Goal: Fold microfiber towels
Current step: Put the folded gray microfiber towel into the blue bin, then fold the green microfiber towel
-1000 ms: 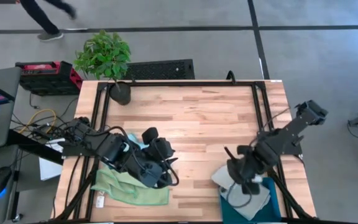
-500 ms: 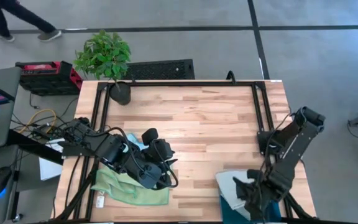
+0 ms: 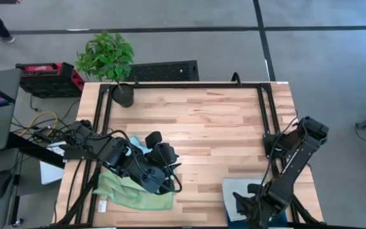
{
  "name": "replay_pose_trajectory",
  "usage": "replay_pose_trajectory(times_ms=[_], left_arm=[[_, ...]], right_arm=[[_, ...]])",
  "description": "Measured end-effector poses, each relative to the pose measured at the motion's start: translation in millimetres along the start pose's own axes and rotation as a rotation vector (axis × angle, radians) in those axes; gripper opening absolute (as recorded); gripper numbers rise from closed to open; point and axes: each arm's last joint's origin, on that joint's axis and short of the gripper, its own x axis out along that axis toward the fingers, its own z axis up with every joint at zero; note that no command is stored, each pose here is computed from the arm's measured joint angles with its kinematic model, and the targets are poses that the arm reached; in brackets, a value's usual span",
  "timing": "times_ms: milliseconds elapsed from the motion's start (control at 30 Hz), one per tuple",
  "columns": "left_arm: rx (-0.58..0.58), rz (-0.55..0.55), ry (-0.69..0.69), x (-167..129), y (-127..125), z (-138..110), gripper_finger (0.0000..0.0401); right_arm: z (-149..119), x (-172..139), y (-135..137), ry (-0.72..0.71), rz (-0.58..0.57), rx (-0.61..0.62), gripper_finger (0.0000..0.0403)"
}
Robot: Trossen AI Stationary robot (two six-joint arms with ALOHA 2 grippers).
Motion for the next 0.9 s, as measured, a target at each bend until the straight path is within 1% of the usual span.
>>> replay_pose_trajectory(times_ms=[167, 300, 533, 667, 833, 900], left_arm=[[0.000, -0.017, 0.012, 0.1, -0.6, -0.4, 0.0112], [0.000, -0.018, 0.013, 0.1, -0.6, -0.4, 0.0112], [0.000, -0.018, 0.012, 0.1, -0.7, -0.3, 0.0112], [0.000, -0.018, 0.012, 0.1, -0.7, -0.4, 0.0112], [0.000, -0.018, 0.012, 0.1, -0.7, -0.3, 0.0112], [0.000, -0.018, 0.012, 0.1, -0.7, -0.3, 0.0112]], right_arm=[[-2.2, 1.8, 1.0, -0.003, 0.005, -0.002, 0.0008], [-1.6, 1.7, 0.9, -0.007, 0.004, -0.006, 0.0019], [-1.6, 1.7, 0.9, -0.007, 0.003, -0.007, 0.0059], [-2.5, 1.6, 0.9, 0.017, 0.012, -0.008, 0.0082], [-4.7, 1.5, -1.8, 0.052, -0.008, -0.005, 0.0129], [-6.2, 1.4, -4.2, 0.070, -0.030, -0.031, 0.0150]])
